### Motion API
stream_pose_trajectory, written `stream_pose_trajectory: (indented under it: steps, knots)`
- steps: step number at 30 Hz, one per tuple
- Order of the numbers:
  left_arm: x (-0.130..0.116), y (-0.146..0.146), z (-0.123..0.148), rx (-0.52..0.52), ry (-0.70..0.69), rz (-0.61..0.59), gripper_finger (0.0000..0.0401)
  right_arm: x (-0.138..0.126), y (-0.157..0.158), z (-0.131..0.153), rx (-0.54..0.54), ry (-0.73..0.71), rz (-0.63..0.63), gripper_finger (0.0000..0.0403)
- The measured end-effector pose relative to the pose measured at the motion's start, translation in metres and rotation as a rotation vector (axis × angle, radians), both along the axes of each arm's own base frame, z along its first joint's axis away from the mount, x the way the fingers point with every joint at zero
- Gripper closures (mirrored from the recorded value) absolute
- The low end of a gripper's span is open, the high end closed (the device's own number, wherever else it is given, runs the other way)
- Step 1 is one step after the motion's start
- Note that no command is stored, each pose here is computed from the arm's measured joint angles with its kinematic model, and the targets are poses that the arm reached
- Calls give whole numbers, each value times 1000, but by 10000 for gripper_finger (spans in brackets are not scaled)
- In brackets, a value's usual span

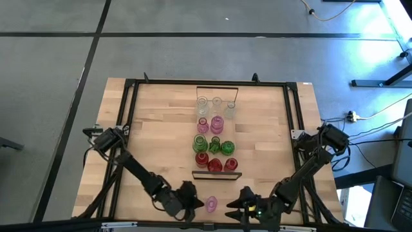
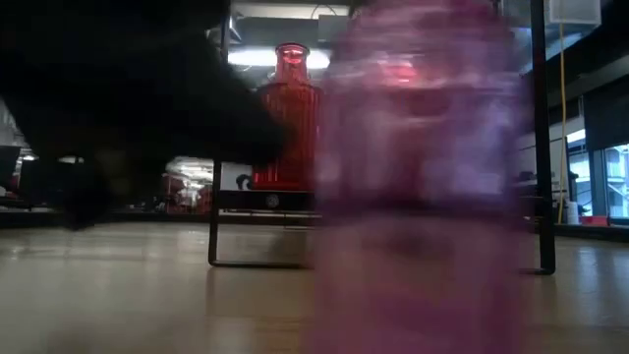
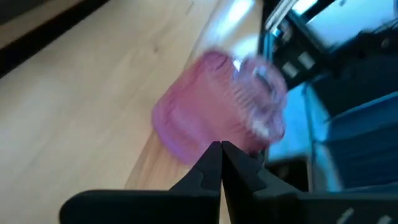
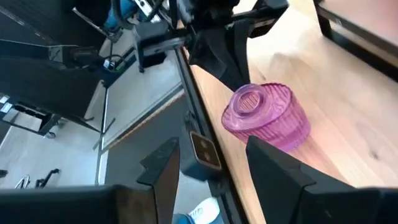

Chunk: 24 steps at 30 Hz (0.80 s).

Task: Sort vases onto shelf
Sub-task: Put the purple vase on the shelf aligned with the other purple vases

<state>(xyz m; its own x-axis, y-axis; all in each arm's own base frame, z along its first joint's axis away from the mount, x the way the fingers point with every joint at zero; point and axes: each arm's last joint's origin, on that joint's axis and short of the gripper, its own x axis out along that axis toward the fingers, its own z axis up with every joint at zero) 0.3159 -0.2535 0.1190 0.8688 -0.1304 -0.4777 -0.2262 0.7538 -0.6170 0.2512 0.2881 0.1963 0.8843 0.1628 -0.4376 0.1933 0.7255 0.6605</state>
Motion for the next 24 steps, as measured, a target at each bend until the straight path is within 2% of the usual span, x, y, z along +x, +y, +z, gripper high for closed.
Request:
stream_pose_trajectory:
  steps: [6, 11, 16, 24]
  knots:
    - [33, -1, 7, -44, -48, 28, 401, -12, 4, -7, -25, 60, 6, 231]
    - [56, -17, 10, -52, -72, -60, 401, -14, 8, -23, -10, 131, 10, 231]
    - [63, -25, 7, -16, -7, -64, 401, -11, 13, -36, 15, 188, 40, 231]
    - [67, -21, 7, -6, -12, -20, 401, -8, 19, -34, 23, 194, 59, 231]
